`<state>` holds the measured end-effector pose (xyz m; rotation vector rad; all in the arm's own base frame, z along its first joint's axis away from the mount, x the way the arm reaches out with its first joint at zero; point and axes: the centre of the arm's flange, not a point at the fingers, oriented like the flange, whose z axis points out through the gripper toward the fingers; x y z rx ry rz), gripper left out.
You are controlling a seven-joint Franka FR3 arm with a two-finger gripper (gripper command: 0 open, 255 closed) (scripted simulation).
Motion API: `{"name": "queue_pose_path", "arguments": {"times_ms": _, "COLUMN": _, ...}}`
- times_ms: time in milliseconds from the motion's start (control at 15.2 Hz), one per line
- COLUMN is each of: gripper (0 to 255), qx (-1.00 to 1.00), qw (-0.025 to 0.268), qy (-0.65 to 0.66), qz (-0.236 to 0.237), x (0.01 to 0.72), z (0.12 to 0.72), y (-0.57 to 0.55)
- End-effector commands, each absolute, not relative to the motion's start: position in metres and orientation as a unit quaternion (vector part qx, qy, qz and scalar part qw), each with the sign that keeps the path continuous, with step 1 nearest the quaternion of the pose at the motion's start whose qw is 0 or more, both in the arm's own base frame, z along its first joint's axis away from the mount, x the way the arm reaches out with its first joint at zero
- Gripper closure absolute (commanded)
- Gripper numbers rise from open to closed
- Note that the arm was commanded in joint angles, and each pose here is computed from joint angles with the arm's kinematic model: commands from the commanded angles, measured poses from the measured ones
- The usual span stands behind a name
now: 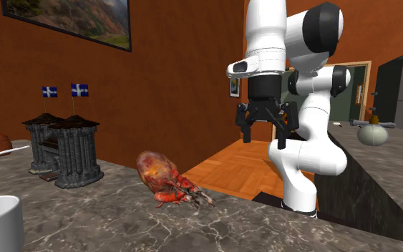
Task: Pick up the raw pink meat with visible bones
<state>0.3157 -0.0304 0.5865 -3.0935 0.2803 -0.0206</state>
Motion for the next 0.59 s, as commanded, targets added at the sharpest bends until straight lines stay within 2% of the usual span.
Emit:
{"name": "queue_pose_path", "arguments": {"times_ms": 0, "gripper": 0, "qx": -0.996, "qw": 0.018, "qy": 0.090, "qz": -0.007, "x": 0.316, "z": 0.587, "y": -0.030}}
{"name": "queue_pose_path", "arguments": {"times_ms": 528, "gripper": 0, "qx": -0.950, "qw": -0.007, "qy": 0.300, "qz": -0.087, "x": 0.379, "z": 0.547, "y": -0.063}}
